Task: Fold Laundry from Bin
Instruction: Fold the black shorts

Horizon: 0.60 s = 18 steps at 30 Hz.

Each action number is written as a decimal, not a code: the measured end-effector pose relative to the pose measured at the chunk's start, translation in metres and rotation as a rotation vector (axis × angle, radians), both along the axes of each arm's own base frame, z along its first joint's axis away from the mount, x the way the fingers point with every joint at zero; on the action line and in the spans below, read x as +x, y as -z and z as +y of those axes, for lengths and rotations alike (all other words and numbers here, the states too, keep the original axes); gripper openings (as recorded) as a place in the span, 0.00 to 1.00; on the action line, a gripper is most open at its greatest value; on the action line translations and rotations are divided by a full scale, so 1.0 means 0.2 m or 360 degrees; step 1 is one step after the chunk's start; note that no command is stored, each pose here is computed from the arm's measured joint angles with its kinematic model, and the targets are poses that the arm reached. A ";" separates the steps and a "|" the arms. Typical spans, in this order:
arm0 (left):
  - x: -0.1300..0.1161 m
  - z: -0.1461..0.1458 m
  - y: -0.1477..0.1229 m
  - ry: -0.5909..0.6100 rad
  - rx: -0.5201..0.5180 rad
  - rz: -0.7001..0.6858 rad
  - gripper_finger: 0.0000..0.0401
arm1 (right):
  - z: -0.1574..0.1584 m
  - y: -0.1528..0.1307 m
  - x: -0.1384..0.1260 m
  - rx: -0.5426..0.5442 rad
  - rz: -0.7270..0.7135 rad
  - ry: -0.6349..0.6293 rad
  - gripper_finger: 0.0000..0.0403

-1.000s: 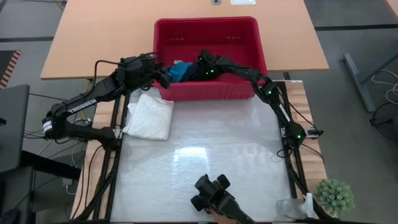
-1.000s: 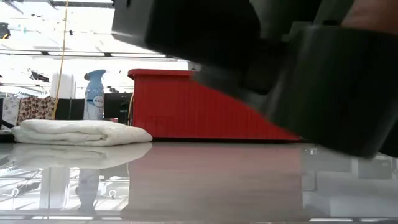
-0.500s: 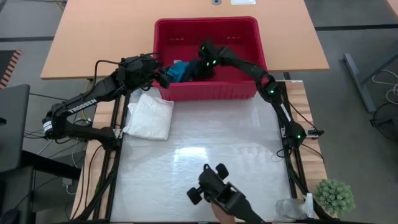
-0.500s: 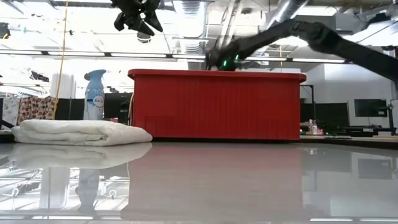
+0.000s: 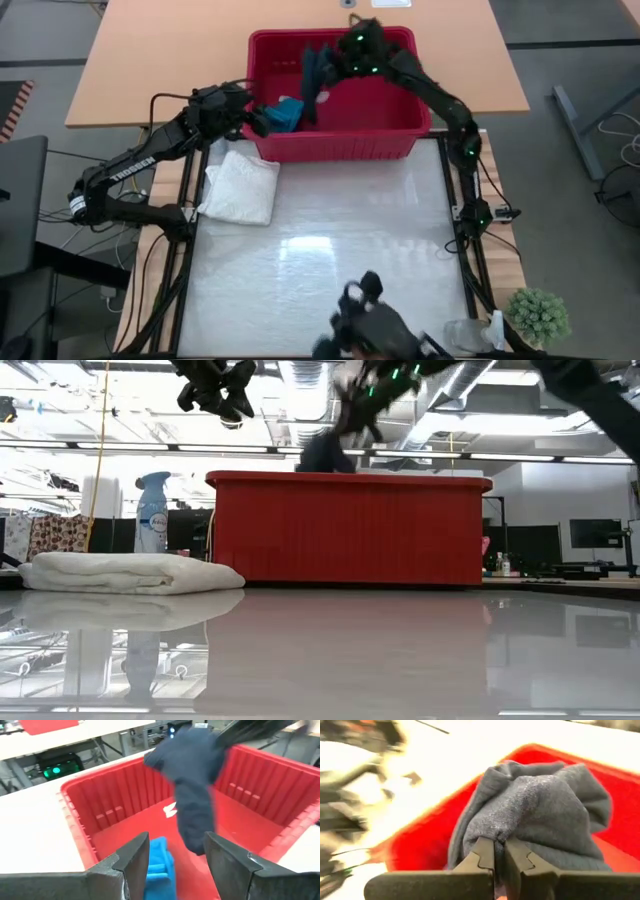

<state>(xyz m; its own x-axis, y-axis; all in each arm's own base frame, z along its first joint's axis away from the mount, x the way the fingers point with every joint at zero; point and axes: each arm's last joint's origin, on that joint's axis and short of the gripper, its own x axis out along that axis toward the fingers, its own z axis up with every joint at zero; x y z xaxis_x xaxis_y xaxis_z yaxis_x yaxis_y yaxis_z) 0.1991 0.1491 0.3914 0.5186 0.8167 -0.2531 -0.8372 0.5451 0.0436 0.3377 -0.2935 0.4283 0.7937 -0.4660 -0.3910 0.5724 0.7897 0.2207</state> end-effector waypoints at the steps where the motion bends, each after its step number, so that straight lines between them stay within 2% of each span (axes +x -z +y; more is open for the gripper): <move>1: -0.01 0.01 0.00 -0.0017 0.0000 0.0000 0.45 | 0.06 -0.06 -0.02 -0.0022 -0.0045 -0.0069 0.08; 3: -0.02 0.03 0.00 -0.0010 -0.0011 -0.0007 0.45 | 0.18 -0.19 -0.06 -0.0062 -0.0143 -0.0217 0.08; 6: -0.04 0.06 0.00 0.0104 -0.0072 -0.0061 0.45 | 0.36 -0.35 -0.14 -0.0092 -0.0252 -0.0420 0.08; 11: -0.07 0.10 0.01 0.0215 -0.0182 -0.0139 0.45 | 0.66 -0.46 -0.24 -0.0010 -0.0227 -0.0698 0.08; 15: -0.10 0.13 0.01 0.0205 -0.0180 -0.0132 0.45 | 0.82 -0.47 -0.28 0.0052 -0.0094 -0.0630 0.09; 18: -0.11 0.16 0.02 0.0346 -0.0216 -0.0139 0.45 | 0.90 -0.43 -0.28 0.0139 0.0051 -0.0621 0.19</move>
